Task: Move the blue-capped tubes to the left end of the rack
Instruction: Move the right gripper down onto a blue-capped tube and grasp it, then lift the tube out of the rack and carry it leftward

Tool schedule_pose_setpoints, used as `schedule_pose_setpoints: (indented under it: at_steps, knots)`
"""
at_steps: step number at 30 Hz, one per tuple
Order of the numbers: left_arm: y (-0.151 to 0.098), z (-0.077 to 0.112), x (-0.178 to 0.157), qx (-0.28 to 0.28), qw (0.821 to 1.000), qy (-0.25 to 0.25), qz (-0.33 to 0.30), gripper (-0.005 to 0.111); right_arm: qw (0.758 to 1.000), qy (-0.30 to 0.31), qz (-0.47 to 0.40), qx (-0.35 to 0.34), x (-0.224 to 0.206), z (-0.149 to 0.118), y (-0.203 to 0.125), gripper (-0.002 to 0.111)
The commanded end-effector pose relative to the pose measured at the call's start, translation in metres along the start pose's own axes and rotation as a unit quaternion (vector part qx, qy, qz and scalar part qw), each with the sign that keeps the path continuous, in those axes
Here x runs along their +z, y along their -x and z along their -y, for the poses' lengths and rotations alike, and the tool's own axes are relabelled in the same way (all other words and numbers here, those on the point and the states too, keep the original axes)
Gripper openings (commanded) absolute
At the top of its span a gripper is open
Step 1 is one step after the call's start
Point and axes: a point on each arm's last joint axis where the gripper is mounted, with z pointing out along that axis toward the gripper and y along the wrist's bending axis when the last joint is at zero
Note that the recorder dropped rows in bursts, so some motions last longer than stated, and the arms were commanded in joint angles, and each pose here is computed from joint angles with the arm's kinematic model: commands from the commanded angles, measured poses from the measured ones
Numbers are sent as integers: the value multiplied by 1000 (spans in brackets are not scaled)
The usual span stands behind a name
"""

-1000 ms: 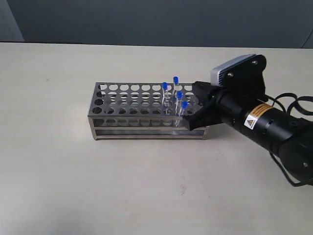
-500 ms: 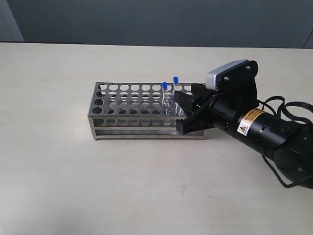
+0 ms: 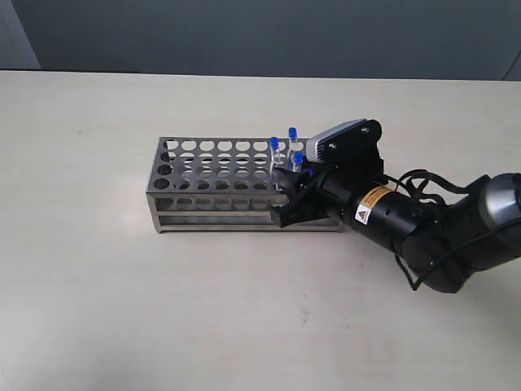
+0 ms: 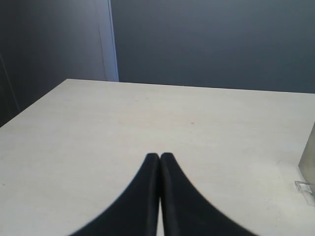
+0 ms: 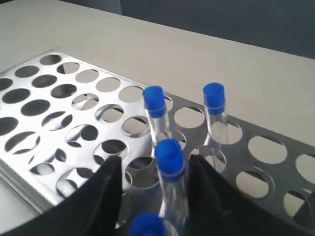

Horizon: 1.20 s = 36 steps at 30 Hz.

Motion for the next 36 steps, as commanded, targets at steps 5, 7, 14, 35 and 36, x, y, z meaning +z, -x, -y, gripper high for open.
schedule_pose_setpoints:
  at_steps: [5,7,14,35,36]
  knots:
    - [-1,1,0,-2,1000,-5,2,0,1000,-1,-14,0,6,1,-3,1]
    - [-1,1,0,-2,1000,-5,2,0,1000,-1,-15,0,5,1,-2,0]
    - [-1,1,0,-2,1000,-5,2,0,1000,-5,-21,-3,-4,0,15,0]
    - [-1,1,0,-2,1000,-5,2,0,999,-5,-5,-36,-30,-3,56,0]
    - [-1,1,0,-2,1000,-5,2,0,999,-5,-5,-36,-30,-3,56,0]
